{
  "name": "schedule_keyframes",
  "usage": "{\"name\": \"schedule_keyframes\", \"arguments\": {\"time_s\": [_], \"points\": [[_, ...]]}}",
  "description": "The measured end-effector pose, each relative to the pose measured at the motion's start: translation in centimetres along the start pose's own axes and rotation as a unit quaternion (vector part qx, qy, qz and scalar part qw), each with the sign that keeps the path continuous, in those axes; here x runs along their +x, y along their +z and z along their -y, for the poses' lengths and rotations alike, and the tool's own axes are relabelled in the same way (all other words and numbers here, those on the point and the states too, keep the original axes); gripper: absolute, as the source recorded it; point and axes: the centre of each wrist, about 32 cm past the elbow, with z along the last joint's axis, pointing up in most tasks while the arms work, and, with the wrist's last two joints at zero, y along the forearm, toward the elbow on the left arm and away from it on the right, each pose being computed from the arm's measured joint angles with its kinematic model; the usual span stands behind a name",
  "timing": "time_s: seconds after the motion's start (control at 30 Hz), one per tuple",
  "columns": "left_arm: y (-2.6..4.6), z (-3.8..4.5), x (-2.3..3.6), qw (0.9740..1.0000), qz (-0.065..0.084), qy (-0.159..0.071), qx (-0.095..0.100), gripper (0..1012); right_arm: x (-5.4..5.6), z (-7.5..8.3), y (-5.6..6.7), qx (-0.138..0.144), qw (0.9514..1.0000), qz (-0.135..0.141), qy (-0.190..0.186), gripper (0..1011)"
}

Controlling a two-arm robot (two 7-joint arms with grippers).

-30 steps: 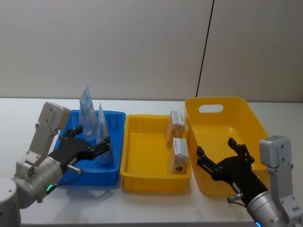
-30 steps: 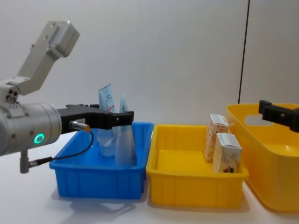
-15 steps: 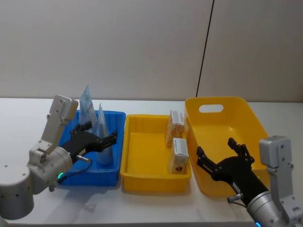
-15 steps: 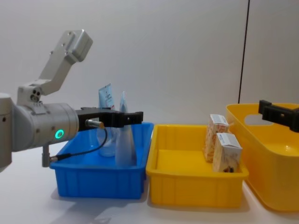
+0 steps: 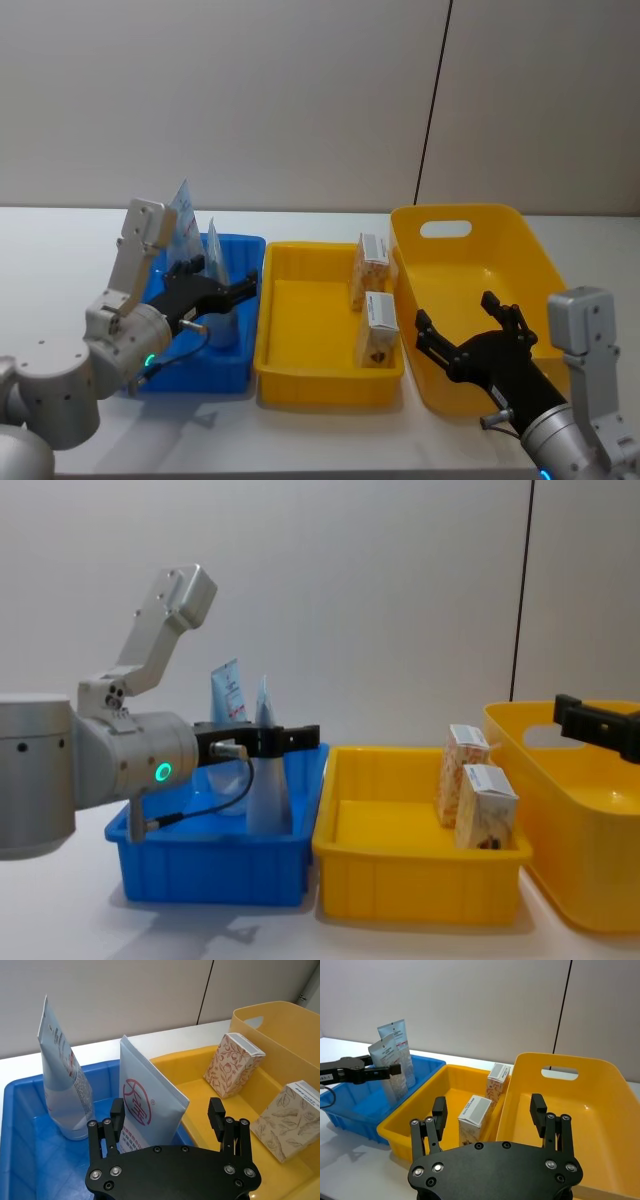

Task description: Bimanual collaborative sorting of washing and personal care products

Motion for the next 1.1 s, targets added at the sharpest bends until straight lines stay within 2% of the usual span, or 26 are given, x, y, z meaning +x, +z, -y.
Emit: {"name": "schedule_keyframes", "arguments": {"time_s": [0.2,0.4,0.53,0.63,0.73,0.77,0.97,1.03,1.07,1.1], "points": [[-0.27,0.82,-0.16,1.0,-0.008,0.004,0.002,1001,0.0,0.0,0.0,0.0,1.0,0.0,0.0,1003],[-0.4,1.19,-0.28,0.9999,-0.012,0.006,0.003,999,0.0,0.0,0.0,0.0,1.0,0.0,0.0,1003],[-0.47,1.4,-0.34,0.9999,-0.014,0.007,0.004,945,0.0,0.0,0.0,0.0,1.0,0.0,0.0,1003],[-0.52,1.51,-0.38,0.9999,-0.015,0.007,0.004,834,0.0,0.0,0.0,0.0,1.0,0.0,0.0,1003],[-0.53,1.58,-0.41,0.9998,-0.016,0.007,0.004,782,0.0,0.0,0.0,0.0,1.0,0.0,0.0,1003],[-0.54,1.61,-0.41,0.9998,-0.016,0.007,0.004,718,0.0,0.0,0.0,0.0,1.0,0.0,0.0,1003],[-0.56,1.71,-0.44,0.9998,-0.017,0.008,0.005,560,0.0,0.0,0.0,0.0,1.0,0.0,0.0,1003],[-0.56,1.74,-0.45,0.9998,-0.017,0.008,0.005,475,0.0,0.0,0.0,0.0,1.0,0.0,0.0,1003],[-0.56,1.75,-0.46,0.9998,-0.017,0.008,0.005,475,0.0,0.0,0.0,0.0,1.0,0.0,0.0,1003],[-0.56,1.75,-0.45,0.9998,-0.017,0.008,0.005,413,0.0,0.0,0.0,0.0,1.0,0.0,0.0,1003]]}}
